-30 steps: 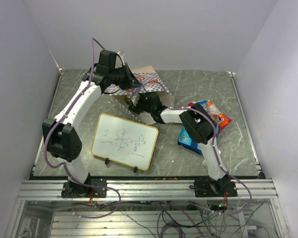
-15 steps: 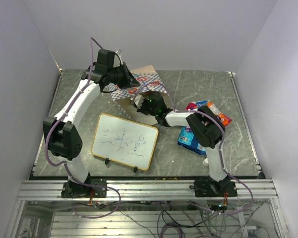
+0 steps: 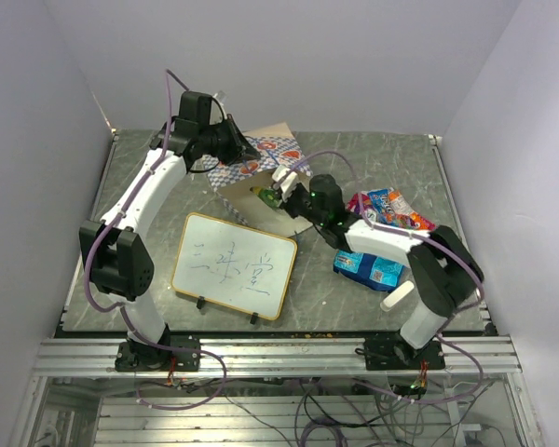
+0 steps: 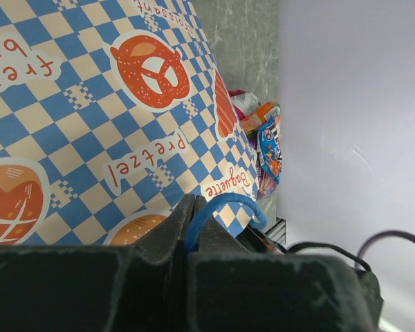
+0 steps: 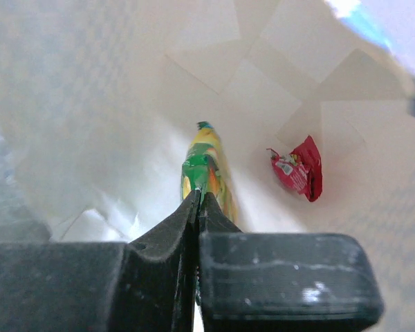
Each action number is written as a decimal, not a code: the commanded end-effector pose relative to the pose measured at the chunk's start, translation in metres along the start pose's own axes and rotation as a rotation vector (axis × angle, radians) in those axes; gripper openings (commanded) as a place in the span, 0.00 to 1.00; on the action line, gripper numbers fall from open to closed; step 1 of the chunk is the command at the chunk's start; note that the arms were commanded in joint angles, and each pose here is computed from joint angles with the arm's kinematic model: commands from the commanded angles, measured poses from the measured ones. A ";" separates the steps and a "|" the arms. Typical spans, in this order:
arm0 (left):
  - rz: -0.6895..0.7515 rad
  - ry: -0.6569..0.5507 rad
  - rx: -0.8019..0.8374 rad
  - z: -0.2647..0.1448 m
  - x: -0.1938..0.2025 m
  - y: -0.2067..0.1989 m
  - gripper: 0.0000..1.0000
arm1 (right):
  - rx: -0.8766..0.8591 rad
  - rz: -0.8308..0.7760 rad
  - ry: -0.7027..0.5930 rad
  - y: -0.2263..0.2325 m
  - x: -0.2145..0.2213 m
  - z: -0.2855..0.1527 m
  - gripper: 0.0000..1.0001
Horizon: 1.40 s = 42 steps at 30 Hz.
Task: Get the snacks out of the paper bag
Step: Take out the snack from the paper bag, then place the snack at the center of the board.
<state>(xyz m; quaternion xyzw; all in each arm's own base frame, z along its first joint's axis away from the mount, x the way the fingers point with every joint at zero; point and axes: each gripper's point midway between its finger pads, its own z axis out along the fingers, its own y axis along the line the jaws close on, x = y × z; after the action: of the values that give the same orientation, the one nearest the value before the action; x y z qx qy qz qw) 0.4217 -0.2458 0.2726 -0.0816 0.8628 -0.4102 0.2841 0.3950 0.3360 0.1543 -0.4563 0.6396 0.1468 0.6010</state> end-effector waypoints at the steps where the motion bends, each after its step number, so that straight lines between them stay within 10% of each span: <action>1: 0.004 -0.037 0.033 0.001 -0.012 -0.008 0.07 | 0.023 0.034 -0.046 -0.006 -0.034 -0.038 0.00; 14: -0.024 -0.044 0.046 0.020 -0.018 -0.003 0.07 | 0.275 0.110 0.014 -0.051 -0.079 -0.153 0.00; 25: -0.008 -0.043 0.045 0.026 -0.024 -0.003 0.07 | 0.615 0.515 0.166 -0.075 -0.056 -0.233 0.00; 33: -0.014 -0.036 0.058 0.028 -0.025 -0.006 0.07 | 0.373 0.792 0.209 -0.020 -0.050 -0.197 0.00; 42: -0.008 -0.030 0.051 0.015 -0.015 -0.005 0.07 | 0.772 0.819 0.712 -0.019 0.075 -0.259 0.00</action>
<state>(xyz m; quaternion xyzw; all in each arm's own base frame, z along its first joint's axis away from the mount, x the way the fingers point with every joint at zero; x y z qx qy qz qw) 0.4503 -0.2568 0.2544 -0.0979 0.8582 -0.4200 0.2784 0.2717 0.1650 0.1803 -0.0337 0.9039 0.0848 0.4178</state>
